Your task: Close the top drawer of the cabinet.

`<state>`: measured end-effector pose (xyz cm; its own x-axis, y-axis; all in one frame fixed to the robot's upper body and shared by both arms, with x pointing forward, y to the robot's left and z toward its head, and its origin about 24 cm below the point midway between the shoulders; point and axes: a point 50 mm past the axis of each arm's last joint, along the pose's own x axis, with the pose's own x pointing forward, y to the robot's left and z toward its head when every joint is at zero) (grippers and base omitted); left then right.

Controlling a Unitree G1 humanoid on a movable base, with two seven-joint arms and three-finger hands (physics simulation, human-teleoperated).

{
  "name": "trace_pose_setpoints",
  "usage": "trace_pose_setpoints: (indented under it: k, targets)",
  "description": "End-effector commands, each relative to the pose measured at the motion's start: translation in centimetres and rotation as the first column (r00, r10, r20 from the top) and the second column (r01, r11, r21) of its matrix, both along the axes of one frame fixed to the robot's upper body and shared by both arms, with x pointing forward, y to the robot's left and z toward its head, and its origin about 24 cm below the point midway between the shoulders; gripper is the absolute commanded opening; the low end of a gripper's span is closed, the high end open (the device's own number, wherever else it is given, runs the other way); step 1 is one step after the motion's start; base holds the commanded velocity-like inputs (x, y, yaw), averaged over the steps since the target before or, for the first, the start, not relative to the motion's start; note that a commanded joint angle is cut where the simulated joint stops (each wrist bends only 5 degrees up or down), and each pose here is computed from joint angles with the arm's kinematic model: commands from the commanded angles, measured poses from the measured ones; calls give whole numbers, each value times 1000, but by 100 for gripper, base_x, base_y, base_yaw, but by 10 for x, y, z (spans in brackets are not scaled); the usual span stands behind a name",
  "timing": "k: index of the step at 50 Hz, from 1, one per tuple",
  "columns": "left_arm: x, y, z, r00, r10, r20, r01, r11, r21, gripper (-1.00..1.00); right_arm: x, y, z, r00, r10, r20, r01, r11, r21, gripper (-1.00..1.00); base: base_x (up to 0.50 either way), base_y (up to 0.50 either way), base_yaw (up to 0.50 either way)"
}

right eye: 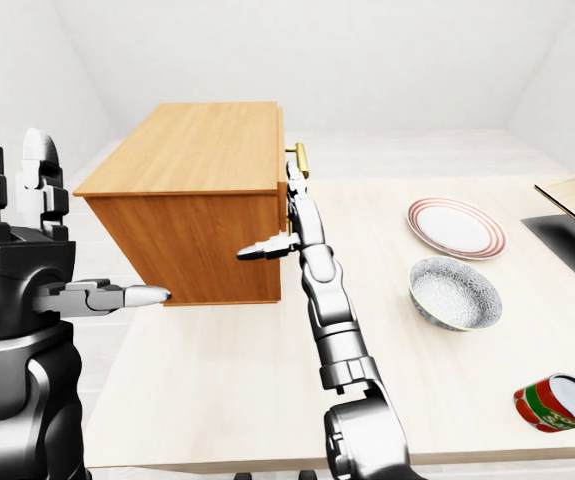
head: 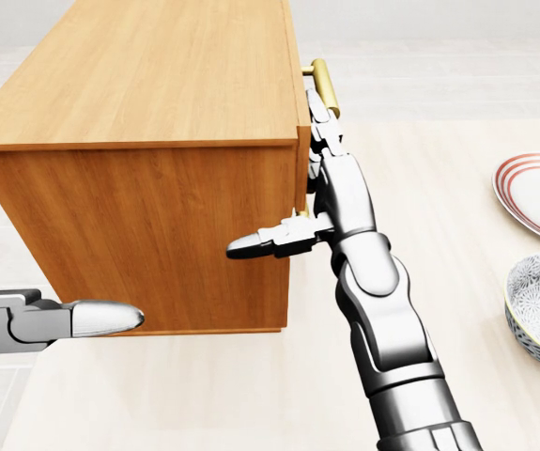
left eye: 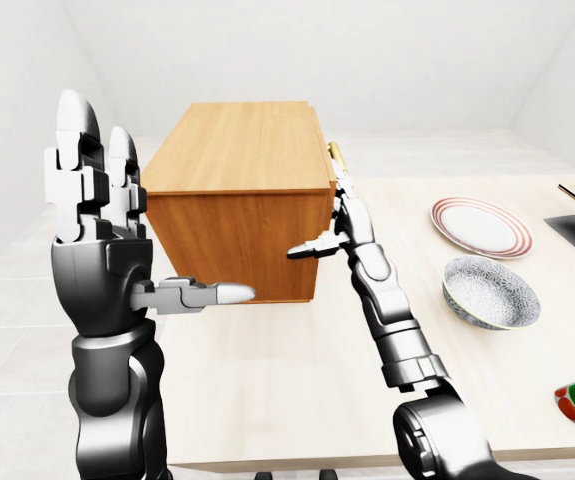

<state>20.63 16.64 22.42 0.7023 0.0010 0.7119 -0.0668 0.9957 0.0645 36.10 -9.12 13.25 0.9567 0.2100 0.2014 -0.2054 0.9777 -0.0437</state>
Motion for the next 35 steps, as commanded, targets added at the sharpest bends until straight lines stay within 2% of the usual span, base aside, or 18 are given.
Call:
trace_pose_setpoints:
  k: [1,19,35]
  targets:
    - [1,0,-1,1000,-12,-6,12,1000,-13,100,-5,38,-11,986,163,-40,-164,986,-19,100,0,0,1]
    - [0,0,0,1000,-12,0,12,1000,-11,100,-9,69,-18,960,274,-67,-274,962,6,100,0,0,0]
    - [0,0,1,1000,-12,3,12,1000,-11,100,-9,71,-18,954,292,-71,-292,956,8,100,0,0,0]
